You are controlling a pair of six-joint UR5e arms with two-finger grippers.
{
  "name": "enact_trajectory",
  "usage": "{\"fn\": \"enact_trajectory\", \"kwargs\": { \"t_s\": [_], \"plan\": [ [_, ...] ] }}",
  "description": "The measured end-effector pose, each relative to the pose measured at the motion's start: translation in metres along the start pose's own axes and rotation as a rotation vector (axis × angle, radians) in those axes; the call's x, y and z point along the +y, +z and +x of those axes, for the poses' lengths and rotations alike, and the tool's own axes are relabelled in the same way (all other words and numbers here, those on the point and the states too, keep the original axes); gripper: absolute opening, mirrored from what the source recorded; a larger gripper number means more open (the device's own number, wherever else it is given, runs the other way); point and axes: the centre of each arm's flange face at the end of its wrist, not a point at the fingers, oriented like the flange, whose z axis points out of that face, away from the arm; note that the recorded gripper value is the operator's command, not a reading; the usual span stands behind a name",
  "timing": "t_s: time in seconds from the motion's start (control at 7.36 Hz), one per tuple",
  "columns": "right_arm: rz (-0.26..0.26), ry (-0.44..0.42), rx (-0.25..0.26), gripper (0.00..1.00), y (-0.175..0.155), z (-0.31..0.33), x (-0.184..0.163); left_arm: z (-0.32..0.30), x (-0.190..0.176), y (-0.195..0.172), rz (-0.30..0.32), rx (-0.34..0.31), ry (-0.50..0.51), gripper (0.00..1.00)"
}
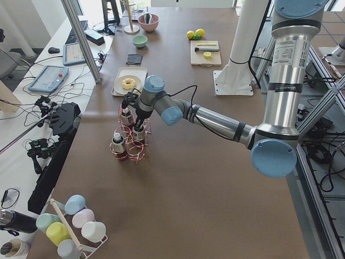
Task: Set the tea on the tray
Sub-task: 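Lower the left gripper onto a tea bottle in the copper rack, then lift the tea bottle out of the rack with the left gripper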
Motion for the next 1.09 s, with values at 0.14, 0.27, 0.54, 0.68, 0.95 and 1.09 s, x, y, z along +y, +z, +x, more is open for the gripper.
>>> {"fn": "enact_trajectory", "kwargs": {
  "t_s": [0.14,0.27,0.54,0.68,0.95,1.09],
  "plan": [
    [0.002,-0.002,0.000,1.00,-0.001,-0.001,0.000,-0.006,-0.004,-0.011,0.003,0.018,-0.011,0.00],
    [0.005,-0.005,-0.001,1.00,-0.002,-0.003,-0.001,-0.014,-0.011,-0.030,0.011,0.053,-0.028,0.00],
    [0.009,-0.008,-0.003,1.00,-0.004,-0.005,-0.001,-0.031,-0.027,-0.089,0.032,0.120,-0.081,0.00],
    [0.008,-0.009,-0.003,1.00,-0.004,-0.005,-0.001,-0.029,-0.037,-0.119,0.030,0.126,-0.092,0.00],
    [0.008,-0.011,-0.006,1.00,-0.004,-0.006,-0.002,0.003,-0.057,-0.185,0.010,0.100,-0.104,0.00],
    [0.007,-0.016,-0.008,1.00,-0.003,-0.008,-0.003,0.027,-0.060,-0.207,-0.005,0.094,-0.111,0.00]
  ]
}}
